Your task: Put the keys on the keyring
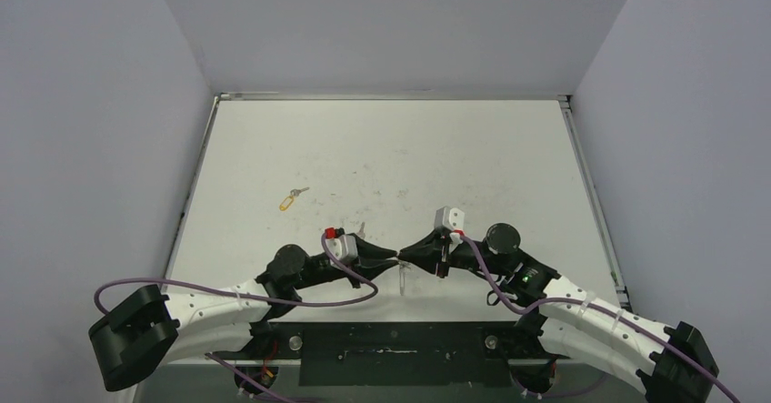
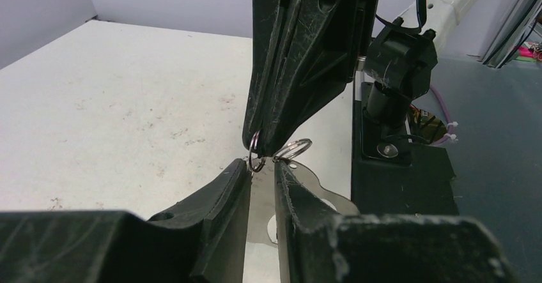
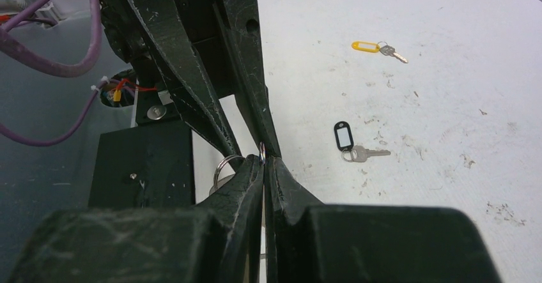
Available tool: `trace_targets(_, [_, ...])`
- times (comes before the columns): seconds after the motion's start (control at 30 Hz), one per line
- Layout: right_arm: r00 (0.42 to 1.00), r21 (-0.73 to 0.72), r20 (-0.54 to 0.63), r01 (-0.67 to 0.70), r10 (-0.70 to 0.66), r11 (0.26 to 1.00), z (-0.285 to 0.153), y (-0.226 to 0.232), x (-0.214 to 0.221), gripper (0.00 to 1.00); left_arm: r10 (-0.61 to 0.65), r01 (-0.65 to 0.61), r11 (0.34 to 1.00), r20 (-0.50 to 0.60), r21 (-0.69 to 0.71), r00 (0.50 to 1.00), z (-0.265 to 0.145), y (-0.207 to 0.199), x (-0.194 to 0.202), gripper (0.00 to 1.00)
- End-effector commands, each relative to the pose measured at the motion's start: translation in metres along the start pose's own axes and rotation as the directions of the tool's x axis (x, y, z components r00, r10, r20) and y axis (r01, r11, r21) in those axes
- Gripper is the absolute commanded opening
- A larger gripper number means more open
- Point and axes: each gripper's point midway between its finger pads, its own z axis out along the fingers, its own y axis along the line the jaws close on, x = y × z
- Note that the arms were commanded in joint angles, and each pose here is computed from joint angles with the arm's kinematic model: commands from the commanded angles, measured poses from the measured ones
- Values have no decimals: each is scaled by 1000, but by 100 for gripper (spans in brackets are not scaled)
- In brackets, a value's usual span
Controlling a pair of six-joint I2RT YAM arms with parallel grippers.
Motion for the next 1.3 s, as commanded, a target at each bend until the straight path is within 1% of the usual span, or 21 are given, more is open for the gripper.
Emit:
trace_targets(0.0, [995,-28,85,54,-51,998,4,5,-24,0,61,-64,998,128,17,990,11,-3,-41,19])
trace_targets(0.1, [995,-29,82,54,-51,998,5,6,-23,0,69,-72,997,134,22,989,11,-4,-42,18])
trace_targets(0.3, [996,-27,78,55,-53,998,5,5,-22,0,86,-90,996,131,23,988,11,-4,-41,0])
trace_targets(0.57, [995,-28,81,60,-57,998,5,6,-24,0,109,-111,994,94,13,990,8,-1,-33,0])
trace_targets(0.63, [995,-29,85,62,-59,998,5,6,-26,0,117,-117,993,82,3,990,6,0,-32,20])
trace_targets(0.67, [994,-32,86,63,-60,997,5,7,-27,0,122,-122,993,79,-5,989,5,1,-32,28])
trace_targets(0.7, [994,-34,88,67,-64,997,5,7,-28,0,127,-127,992,76,-16,989,3,3,-32,33])
trace_targets(0.73, [994,-35,89,68,-65,997,5,7,-28,0,133,-131,991,75,-23,988,1,4,-32,35])
trace_targets(1.0, [993,-35,93,78,-74,996,5,7,-31,0,200,-196,979,71,-57,977,-12,6,-36,35])
trace_targets(1.27, [992,-25,93,91,-88,996,4,6,-34,0,231,-223,969,65,-109,971,-20,13,-42,39])
